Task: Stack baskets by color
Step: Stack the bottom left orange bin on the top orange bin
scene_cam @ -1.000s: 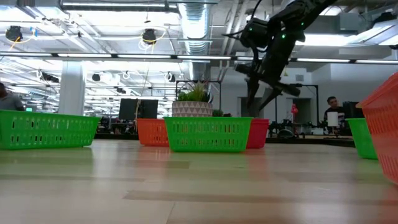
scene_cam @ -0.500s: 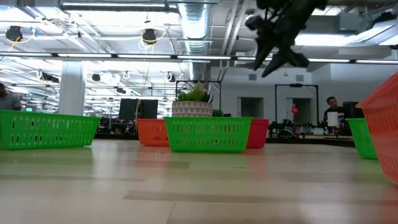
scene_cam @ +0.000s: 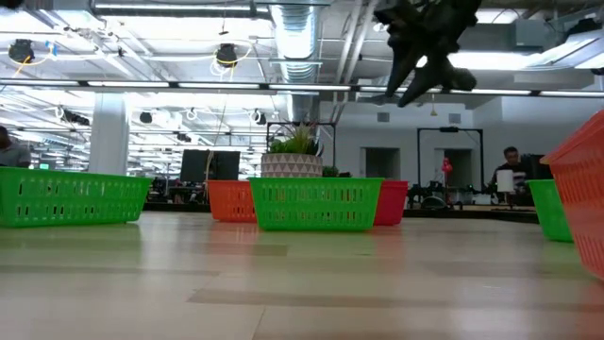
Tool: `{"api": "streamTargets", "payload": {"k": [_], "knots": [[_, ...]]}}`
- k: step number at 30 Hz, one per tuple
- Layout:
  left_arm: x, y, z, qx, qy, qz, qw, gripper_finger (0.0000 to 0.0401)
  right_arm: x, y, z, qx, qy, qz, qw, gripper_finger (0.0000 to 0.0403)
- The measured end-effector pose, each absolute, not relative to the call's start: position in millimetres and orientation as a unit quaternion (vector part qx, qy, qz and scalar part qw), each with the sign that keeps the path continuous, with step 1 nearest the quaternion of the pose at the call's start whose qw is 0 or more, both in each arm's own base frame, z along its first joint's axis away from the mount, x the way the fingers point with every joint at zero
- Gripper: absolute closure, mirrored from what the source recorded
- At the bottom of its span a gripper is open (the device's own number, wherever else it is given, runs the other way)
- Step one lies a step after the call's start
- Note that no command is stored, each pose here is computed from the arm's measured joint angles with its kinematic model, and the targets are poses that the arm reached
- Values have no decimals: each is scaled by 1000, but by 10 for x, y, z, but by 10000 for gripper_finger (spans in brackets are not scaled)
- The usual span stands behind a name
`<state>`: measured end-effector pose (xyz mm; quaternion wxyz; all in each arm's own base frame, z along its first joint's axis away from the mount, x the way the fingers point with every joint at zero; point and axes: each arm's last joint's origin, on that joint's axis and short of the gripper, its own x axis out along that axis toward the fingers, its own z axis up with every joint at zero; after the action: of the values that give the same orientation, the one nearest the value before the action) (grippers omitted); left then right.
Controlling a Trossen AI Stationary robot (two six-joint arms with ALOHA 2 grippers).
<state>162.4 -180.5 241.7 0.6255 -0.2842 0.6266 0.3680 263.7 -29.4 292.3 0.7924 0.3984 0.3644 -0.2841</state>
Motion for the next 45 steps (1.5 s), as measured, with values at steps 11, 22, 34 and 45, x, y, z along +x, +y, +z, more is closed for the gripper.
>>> {"api": "streamTargets", "payload": {"k": [11, 22, 34, 45], "knots": [[1652, -1858, 1833, -338, 614, 365, 612, 401, 2736, -166, 2863, 398, 372, -267, 795, 259], [1933, -1791, 1806, -395, 541, 335, 662, 401, 2744, -130, 2864, 396, 372, -261, 798, 260], [2437, -1354, 1844, -380, 478, 298, 734, 401, 2748, -131, 2867, 396, 370, -260, 799, 270], [2816, -987, 1930, -390, 404, 259, 786, 401, 2750, -83, 2867, 396, 372, -255, 800, 272]]}}
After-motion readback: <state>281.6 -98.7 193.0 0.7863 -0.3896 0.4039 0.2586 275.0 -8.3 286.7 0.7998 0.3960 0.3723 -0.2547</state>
